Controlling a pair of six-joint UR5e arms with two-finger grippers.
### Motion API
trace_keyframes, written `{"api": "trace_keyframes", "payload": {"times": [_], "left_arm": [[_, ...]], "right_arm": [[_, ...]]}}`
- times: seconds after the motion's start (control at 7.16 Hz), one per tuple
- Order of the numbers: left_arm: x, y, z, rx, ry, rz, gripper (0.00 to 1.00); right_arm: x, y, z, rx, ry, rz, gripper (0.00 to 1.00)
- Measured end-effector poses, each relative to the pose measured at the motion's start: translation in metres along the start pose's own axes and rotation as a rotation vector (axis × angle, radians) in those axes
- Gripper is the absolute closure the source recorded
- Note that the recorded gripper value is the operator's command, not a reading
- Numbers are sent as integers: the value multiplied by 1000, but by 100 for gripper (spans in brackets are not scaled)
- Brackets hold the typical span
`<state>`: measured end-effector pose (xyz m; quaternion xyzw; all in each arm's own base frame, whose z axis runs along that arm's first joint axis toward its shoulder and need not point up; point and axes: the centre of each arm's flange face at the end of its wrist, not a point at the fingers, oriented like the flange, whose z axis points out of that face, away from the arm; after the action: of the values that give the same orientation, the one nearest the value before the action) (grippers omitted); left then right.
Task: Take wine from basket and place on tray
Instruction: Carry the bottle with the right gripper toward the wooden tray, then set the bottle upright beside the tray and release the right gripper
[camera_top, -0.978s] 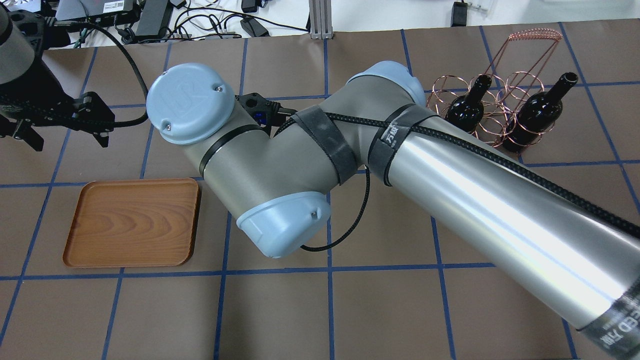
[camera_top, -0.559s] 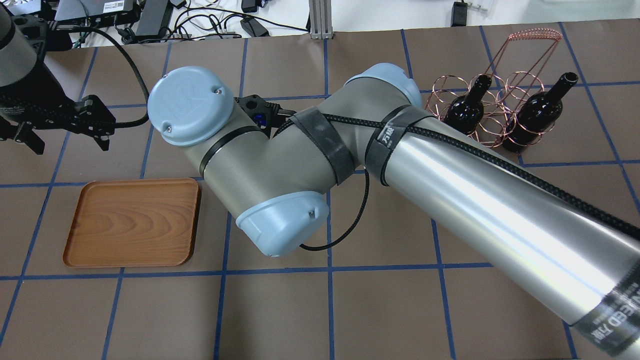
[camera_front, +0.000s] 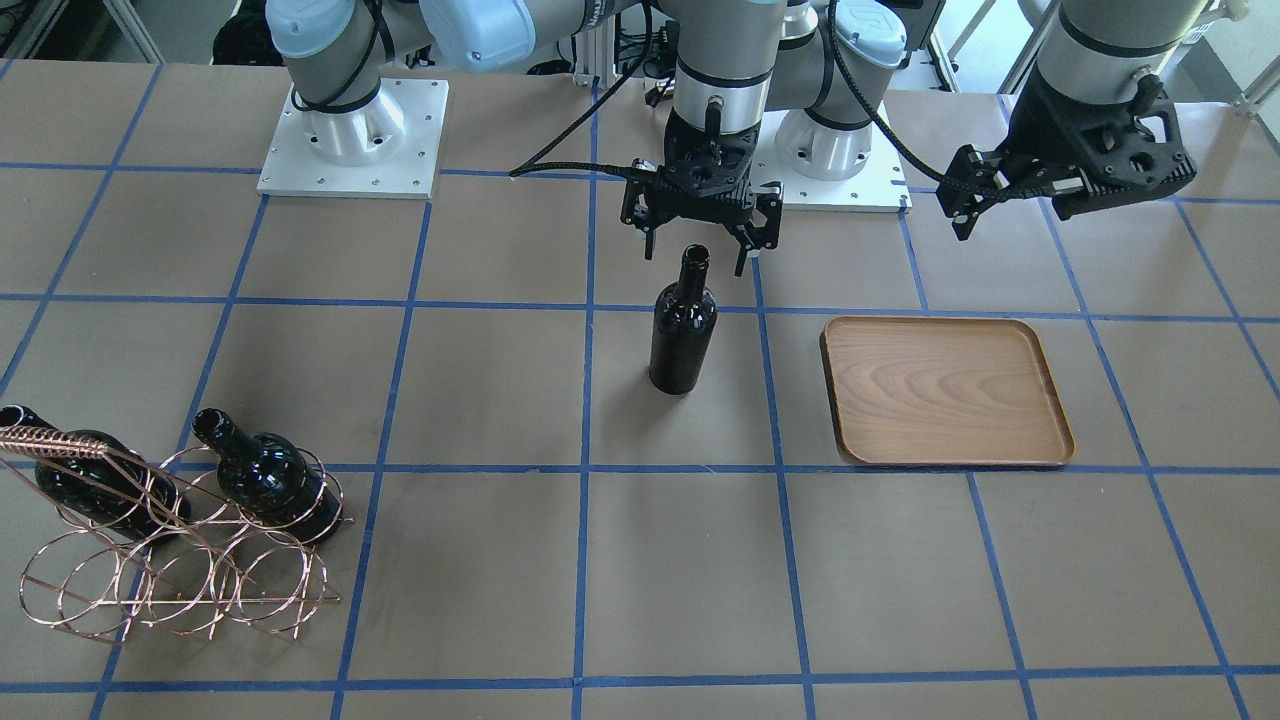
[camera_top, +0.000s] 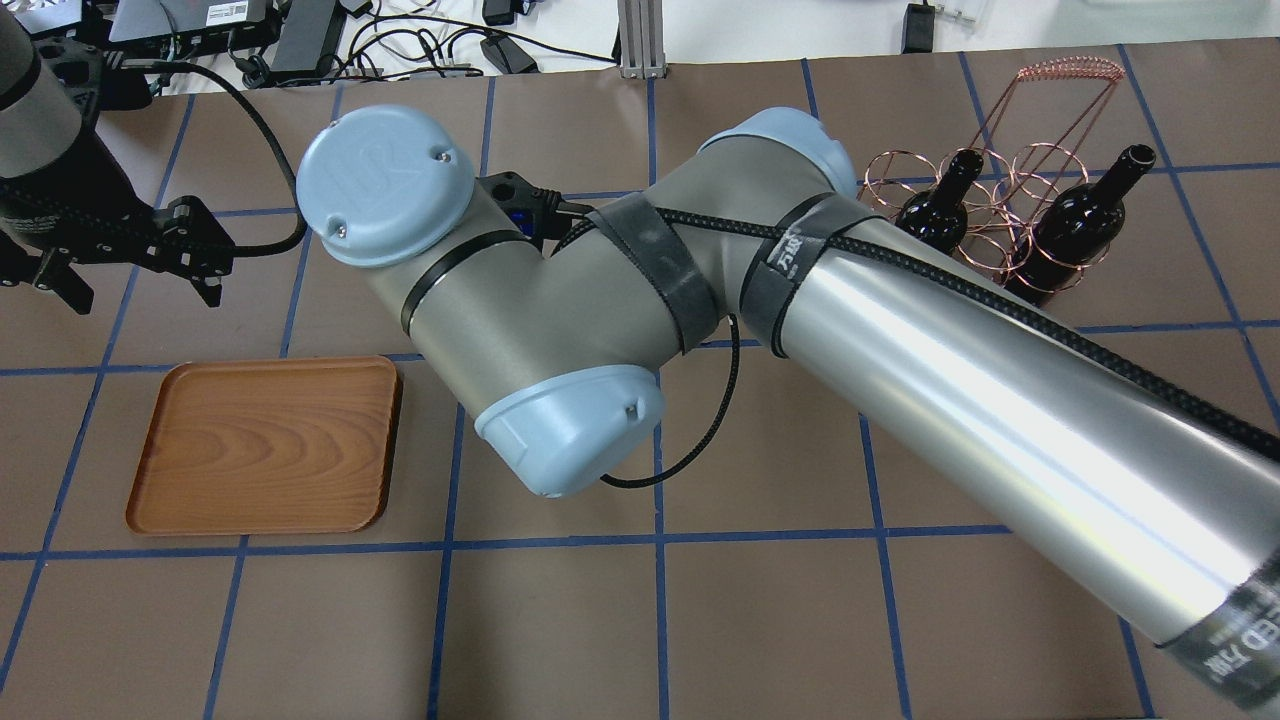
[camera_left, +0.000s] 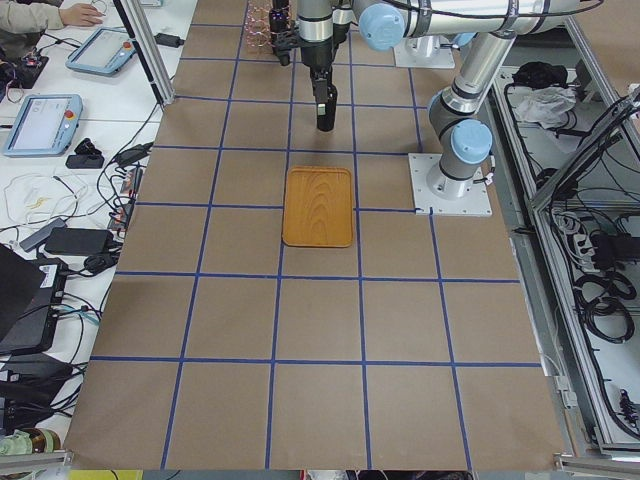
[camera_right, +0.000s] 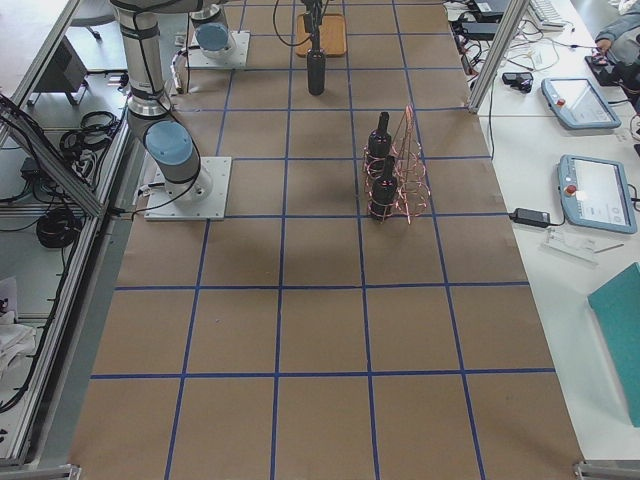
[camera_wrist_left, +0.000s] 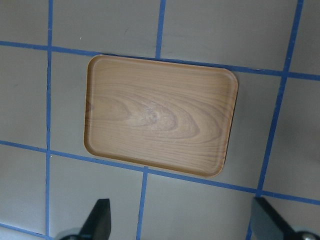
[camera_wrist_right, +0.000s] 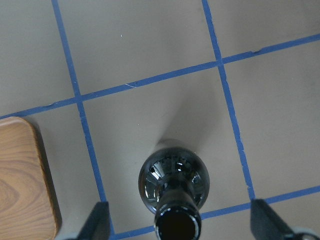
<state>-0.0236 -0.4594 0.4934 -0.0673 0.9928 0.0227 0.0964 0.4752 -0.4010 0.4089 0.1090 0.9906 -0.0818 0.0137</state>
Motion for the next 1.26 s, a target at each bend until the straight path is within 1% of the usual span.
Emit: {"api": "trace_keyframes", "payload": {"times": [0.14,0.28,0.42,0.56,0.7,0.98,1.12,1.26], "left_arm": [[2,-3,1,-3,5,4,0],[10,-3,1,-3,23,15,0],[23,0,-2,3,51,33,0],[43,5,-7,11,71,67,0],[68,14,-11,19,84,117,0],[114,31,-15,22,124,214,0],[130,37,-14,15,152,243,0],[142,41,-11,5,167,265,0]], "right_arm": [[11,-16,-11,12,-12,-36,0],[31,-40,-21,8,-19,-61,0],[57,-67,-26,-21,-21,-75,0],[87,-94,-29,-50,-13,-119,0],[123,-117,-36,-64,12,-187,0],[197,-154,-60,-70,61,-308,0],[227,-166,-68,-79,73,-342,0],[250,-174,-74,-82,89,-360,0]]}}
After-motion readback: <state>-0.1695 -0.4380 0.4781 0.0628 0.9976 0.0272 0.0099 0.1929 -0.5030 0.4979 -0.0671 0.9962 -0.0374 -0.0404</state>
